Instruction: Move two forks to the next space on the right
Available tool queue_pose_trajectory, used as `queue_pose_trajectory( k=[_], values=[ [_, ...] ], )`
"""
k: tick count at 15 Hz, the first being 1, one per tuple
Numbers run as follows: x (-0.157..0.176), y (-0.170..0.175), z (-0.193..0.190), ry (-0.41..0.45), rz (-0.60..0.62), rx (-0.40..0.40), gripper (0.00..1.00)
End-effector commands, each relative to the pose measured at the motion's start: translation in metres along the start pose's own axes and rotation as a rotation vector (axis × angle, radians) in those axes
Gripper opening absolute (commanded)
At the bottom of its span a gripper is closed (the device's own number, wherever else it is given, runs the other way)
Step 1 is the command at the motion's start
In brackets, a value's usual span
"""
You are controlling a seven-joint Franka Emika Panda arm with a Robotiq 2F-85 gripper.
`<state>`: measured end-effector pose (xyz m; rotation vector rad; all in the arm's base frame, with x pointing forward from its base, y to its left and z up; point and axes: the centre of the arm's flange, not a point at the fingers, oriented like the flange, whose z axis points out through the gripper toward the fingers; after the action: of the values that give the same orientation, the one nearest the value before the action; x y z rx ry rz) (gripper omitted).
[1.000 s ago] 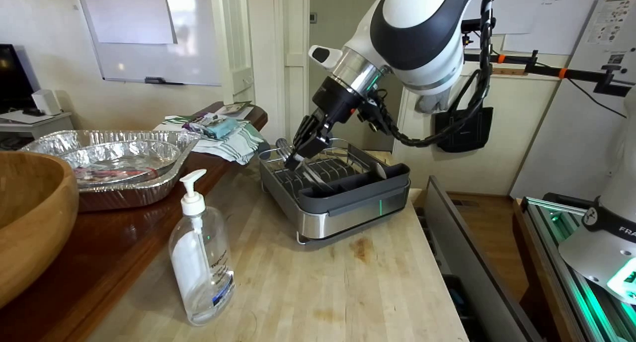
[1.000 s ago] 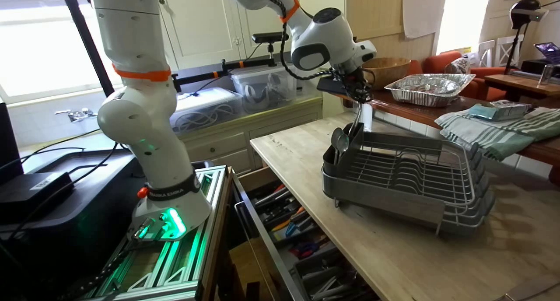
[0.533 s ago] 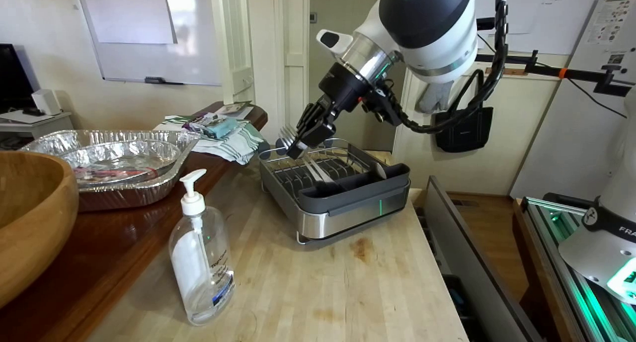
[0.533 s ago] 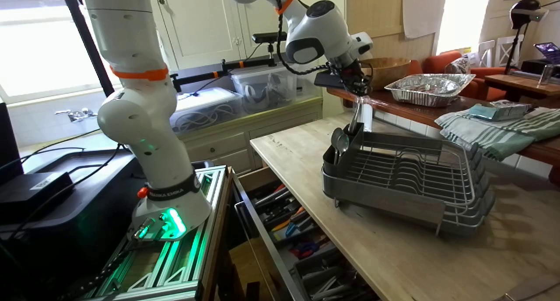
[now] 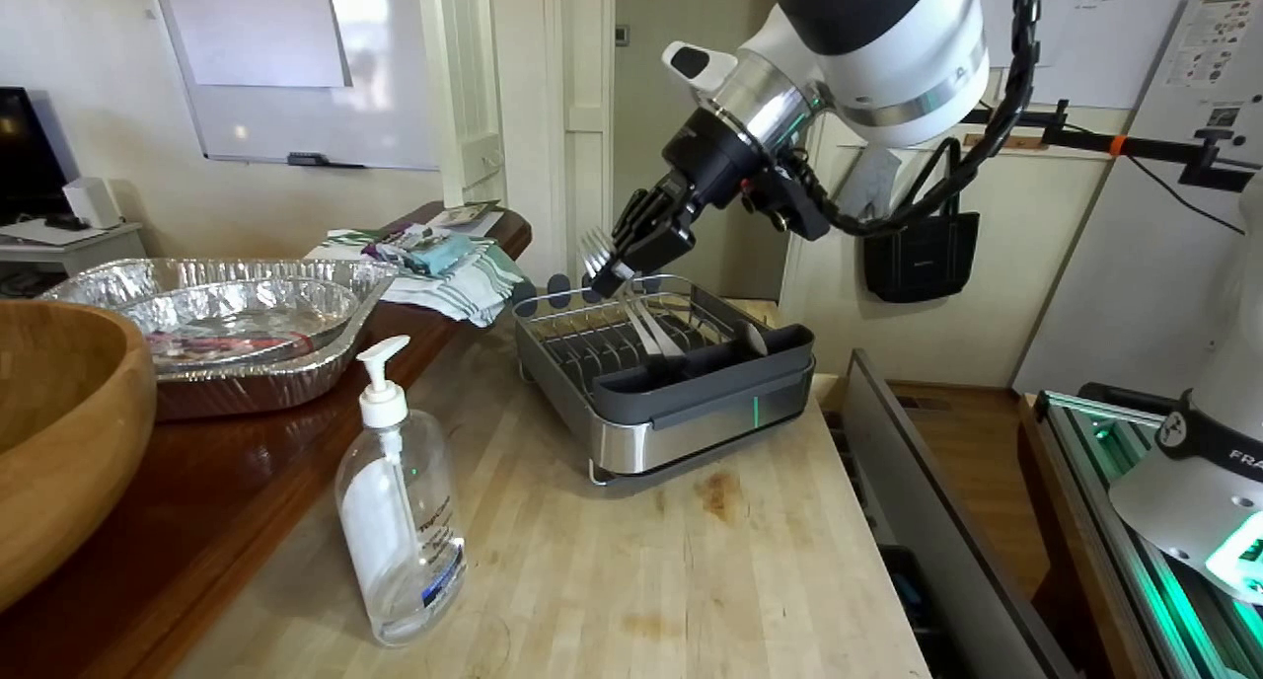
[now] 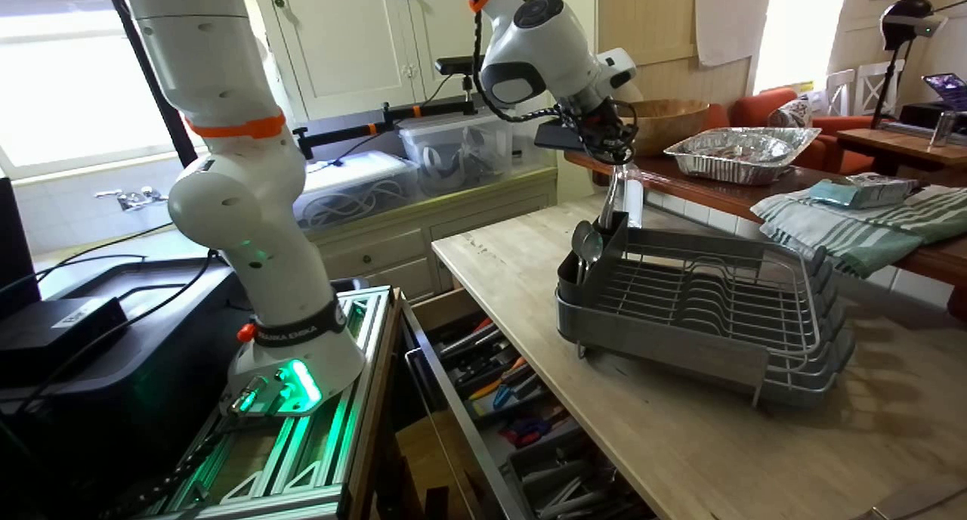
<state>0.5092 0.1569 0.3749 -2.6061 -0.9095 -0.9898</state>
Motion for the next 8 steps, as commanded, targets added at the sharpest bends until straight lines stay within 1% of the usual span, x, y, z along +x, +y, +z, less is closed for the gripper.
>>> queue_pose_trajectory(
  k=[1,8],
  values=[
    [-0.024,-0.003,-0.019,0.027,-0.004,-0.003,0.02],
    [-0.033,0.001,-0.042,0.079,0.027,-0.026,0.02]
  ],
)
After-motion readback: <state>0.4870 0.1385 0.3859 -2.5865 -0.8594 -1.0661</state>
